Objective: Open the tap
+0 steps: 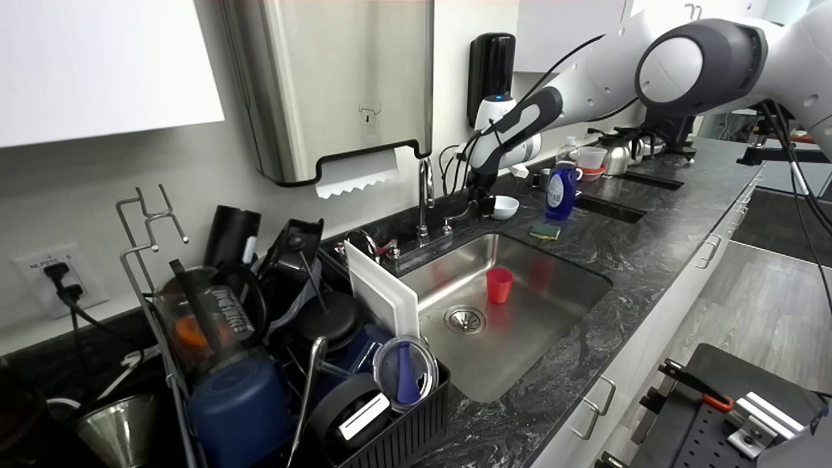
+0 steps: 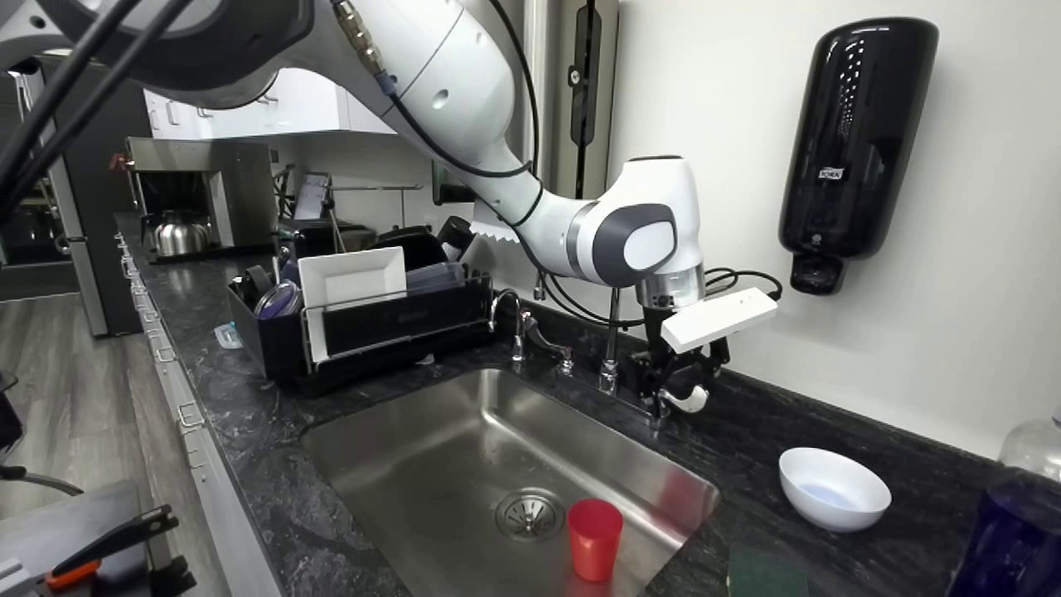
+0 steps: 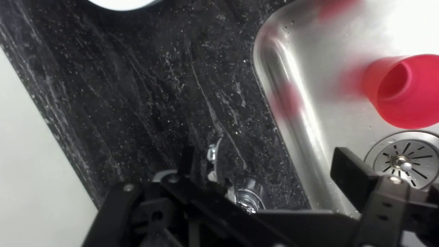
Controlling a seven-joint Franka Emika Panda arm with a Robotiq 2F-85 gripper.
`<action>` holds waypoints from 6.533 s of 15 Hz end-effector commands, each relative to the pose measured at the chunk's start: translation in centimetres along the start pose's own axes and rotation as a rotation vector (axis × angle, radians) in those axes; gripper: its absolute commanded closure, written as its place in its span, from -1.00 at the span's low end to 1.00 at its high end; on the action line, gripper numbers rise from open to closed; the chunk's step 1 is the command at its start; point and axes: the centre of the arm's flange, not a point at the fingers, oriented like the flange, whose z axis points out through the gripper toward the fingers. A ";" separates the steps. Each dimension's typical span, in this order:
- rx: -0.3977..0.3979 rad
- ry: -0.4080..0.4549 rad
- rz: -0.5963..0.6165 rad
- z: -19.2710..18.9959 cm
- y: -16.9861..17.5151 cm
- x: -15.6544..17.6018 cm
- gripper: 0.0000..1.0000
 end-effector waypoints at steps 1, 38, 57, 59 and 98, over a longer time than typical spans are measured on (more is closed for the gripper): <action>0.073 0.008 -0.035 0.0 0.5 -0.1 -1.00; 0.173 0.003 -0.030 0.7 -2.6 0.8 -1.00; 0.180 0.019 -0.001 -0.9 -5.1 1.6 -1.00; 0.181 0.021 0.006 -1.2 -5.3 1.8 -1.00; 0.098 0.069 0.516 -5.7 -4.8 -2.9 -1.00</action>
